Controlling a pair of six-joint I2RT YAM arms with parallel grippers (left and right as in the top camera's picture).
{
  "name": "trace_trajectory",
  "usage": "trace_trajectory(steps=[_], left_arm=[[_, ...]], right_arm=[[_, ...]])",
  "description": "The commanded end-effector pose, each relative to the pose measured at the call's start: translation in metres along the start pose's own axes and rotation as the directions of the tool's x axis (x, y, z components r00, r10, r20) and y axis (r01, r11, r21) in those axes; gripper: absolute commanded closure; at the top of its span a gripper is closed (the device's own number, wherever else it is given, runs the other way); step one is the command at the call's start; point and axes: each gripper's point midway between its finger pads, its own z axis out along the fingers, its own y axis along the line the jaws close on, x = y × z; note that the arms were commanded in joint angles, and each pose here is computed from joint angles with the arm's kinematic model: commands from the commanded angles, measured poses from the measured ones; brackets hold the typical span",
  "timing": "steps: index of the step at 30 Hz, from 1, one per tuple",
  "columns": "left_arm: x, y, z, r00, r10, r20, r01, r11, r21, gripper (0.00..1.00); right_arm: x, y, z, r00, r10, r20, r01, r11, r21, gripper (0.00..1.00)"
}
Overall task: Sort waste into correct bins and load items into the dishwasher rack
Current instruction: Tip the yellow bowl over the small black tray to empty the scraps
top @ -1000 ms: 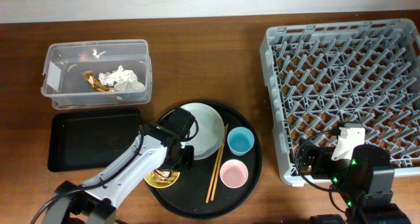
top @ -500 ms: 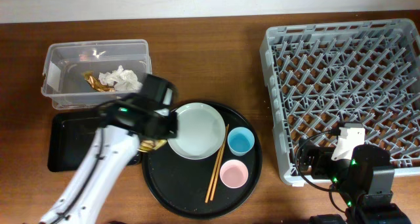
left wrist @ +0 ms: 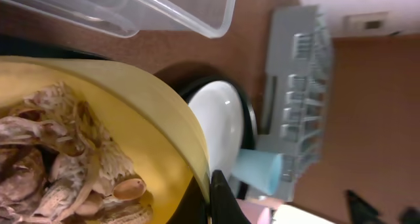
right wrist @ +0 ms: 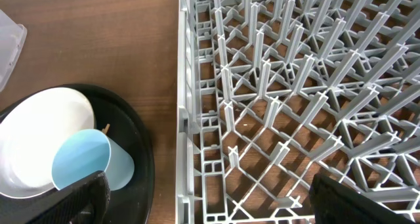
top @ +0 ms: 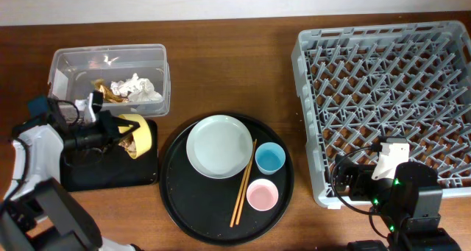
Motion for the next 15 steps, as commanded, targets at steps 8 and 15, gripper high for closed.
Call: trace_trajectory(steps=[8, 15], left_arm=[[-0.022, -0.006, -0.031, 0.99, -0.066, 0.124, 0.023, 0.946, 0.323, 1.0], [-0.019, 0.011, -0.034, 0.985, 0.066, 0.159, -0.102, 0.969, 0.227, 1.0]], right_arm=[[-0.006, 0.003, -0.005, 1.0, -0.003, 0.021, 0.003, 1.0, -0.009, 0.02], [-0.007, 0.003, -0.005, 1.0, -0.003, 0.021, 0.003, 1.0, -0.009, 0.01]])
